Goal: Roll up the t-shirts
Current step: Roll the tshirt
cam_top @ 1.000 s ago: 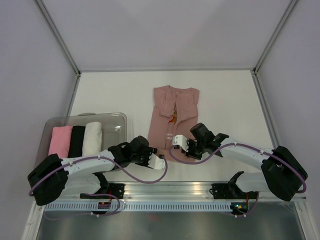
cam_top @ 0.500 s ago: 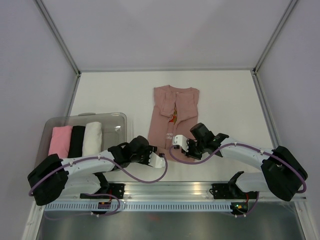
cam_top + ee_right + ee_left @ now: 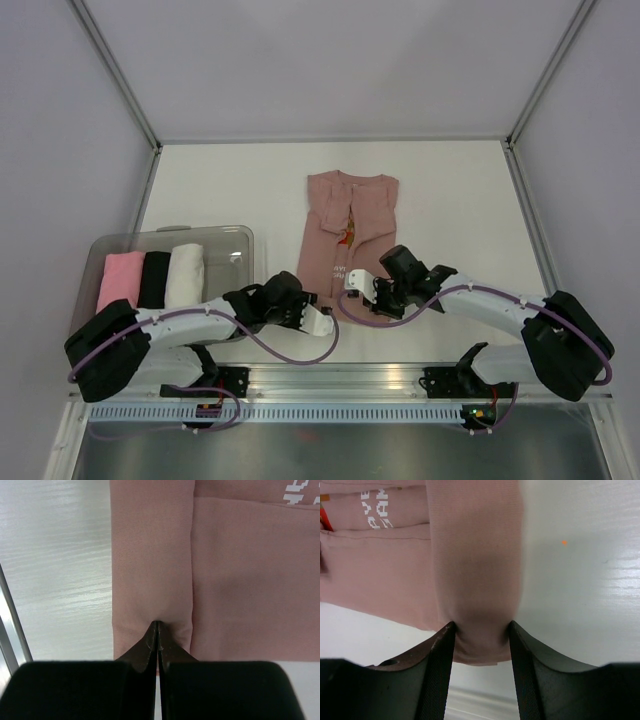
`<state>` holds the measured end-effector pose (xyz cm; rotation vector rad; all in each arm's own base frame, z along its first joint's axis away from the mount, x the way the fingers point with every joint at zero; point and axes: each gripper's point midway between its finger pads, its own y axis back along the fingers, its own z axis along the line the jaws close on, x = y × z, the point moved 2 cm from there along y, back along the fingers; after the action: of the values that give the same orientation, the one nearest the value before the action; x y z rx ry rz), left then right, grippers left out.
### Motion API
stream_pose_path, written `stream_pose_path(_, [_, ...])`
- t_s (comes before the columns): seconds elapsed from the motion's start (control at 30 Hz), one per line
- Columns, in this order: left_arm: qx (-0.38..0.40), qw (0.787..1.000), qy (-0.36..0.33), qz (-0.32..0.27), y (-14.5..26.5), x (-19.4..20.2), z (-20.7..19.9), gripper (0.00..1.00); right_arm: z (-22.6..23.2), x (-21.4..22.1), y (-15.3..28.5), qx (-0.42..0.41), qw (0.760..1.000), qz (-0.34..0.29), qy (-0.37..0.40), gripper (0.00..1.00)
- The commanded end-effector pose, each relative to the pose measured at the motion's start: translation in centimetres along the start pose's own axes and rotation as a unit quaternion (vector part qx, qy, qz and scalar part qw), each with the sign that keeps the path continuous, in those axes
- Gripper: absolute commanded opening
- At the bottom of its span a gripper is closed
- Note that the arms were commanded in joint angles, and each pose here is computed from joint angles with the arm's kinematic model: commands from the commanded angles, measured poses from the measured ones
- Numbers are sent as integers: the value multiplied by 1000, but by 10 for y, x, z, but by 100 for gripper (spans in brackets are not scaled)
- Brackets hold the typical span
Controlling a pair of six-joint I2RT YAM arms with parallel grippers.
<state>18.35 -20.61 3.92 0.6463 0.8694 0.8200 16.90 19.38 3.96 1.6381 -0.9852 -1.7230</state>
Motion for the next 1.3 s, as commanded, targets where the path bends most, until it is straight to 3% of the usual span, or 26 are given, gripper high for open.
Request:
stream_pose_path(0.0, [30, 999, 10, 12, -7, 4, -9, 53, -2, 0, 4, 2, 1000, 10, -5, 1])
stream_pose_path(0.1, [59, 998, 26, 15, -9, 4, -15, 52, -9, -5, 15, 31, 1000, 2, 5, 10])
stream_pose_path(0.17, [69, 997, 32, 14, -9, 5, -19, 41, -12, -13, 27, 56, 998, -16, 30, 16])
stream_pose_path(0.2, [73, 997, 37, 10, -9, 3, -20, 35, -12, -14, 31, 63, 997, -21, 43, 26])
stream_pose_path(0.33, [93, 993, 72, 8, -6, 0, -19, 11, 0, -17, 46, 91, 988, -39, 122, 39])
stream_pose_path(0.43, [118, 986, 121, 2, 0, -2, -14, 2, 5, -7, 52, 105, 983, -17, 152, 44])
stream_pose_path(0.53, [153, 976, 156, -22, 10, -13, -9, 2, 17, -3, 51, 86, 982, -7, 170, 50])
stream_pose_path(0.77, [202, 957, 207, -34, 14, -18, -14, 2, 24, -4, 31, 115, 978, 11, 173, 51])
stream_pose_path(0.93, [203, 955, 211, -37, 13, -20, -10, 2, 23, -8, 16, 130, 978, 11, 164, 51])
stream_pose_path(1.17, [206, 953, 218, -37, 13, -17, -7, 2, 22, 12, -4, 120, 979, 70, 148, 50])
stream_pose_path(1.2, [206, 953, 218, -38, 13, -17, -6, 2, 21, 14, -4, 120, 978, 79, 149, 47])
stream_pose_path(1.27, [211, 951, 221, -40, 14, -17, -6, 2, 23, 18, -3, 111, 978, 93, 153, 16])
